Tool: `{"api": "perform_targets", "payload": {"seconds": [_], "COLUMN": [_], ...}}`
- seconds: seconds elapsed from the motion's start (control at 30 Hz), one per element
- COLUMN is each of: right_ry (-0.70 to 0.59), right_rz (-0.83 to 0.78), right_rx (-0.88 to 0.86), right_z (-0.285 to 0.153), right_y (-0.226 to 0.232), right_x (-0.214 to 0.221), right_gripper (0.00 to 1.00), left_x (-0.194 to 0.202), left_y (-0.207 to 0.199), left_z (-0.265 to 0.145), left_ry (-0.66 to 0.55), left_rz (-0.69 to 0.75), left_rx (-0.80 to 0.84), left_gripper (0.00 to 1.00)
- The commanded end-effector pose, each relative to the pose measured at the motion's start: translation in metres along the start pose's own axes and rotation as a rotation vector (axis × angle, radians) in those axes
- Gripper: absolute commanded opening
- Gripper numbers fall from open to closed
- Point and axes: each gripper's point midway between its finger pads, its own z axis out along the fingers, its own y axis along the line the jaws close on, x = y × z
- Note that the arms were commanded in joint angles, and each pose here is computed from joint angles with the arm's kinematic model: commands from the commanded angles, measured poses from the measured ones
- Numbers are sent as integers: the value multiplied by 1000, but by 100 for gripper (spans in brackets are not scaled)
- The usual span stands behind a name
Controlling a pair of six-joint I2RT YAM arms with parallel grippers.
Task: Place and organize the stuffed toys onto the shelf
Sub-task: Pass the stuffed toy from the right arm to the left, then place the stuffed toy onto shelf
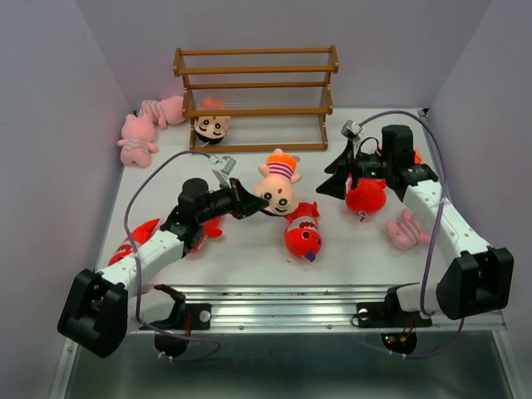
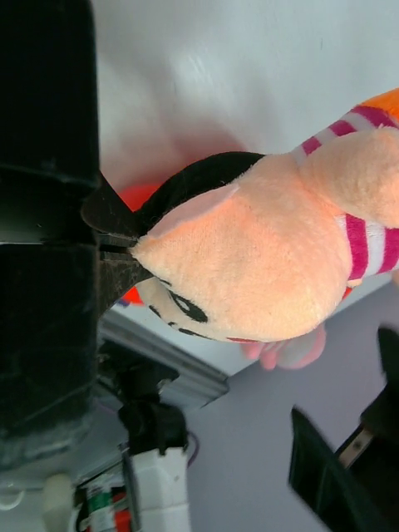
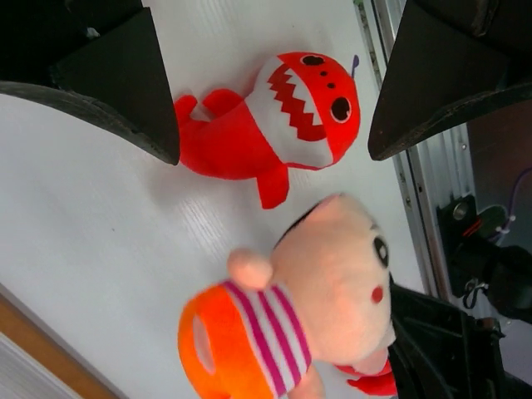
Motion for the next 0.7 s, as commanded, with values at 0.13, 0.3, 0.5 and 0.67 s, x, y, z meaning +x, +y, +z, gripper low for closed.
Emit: {"api": "perform_targets", "payload": {"seconds": [0.13,0.3,0.5,0.67], "right_ry": [-99,-140,-150,-150], "right_rz": [-2,19,37,31], "right_rx": [157,157,113,125], "right_z": [-58,-79,-79,-80], "right_y": [-27,-30,-23,-23], "right_x": [9,16,21,19], "right_gripper": [100,100,100,100], "left_x": [-57,-74,-100,-127], "left_y": [77,110,136,150], "left_z": [-19,0,27,42], "left_ry": [-62,-42,-32,-62], "left_rz": [30,4,-1,8], "left_rx": [-252,-320,-363,-400], "left_gripper": [0,0,0,0]}}
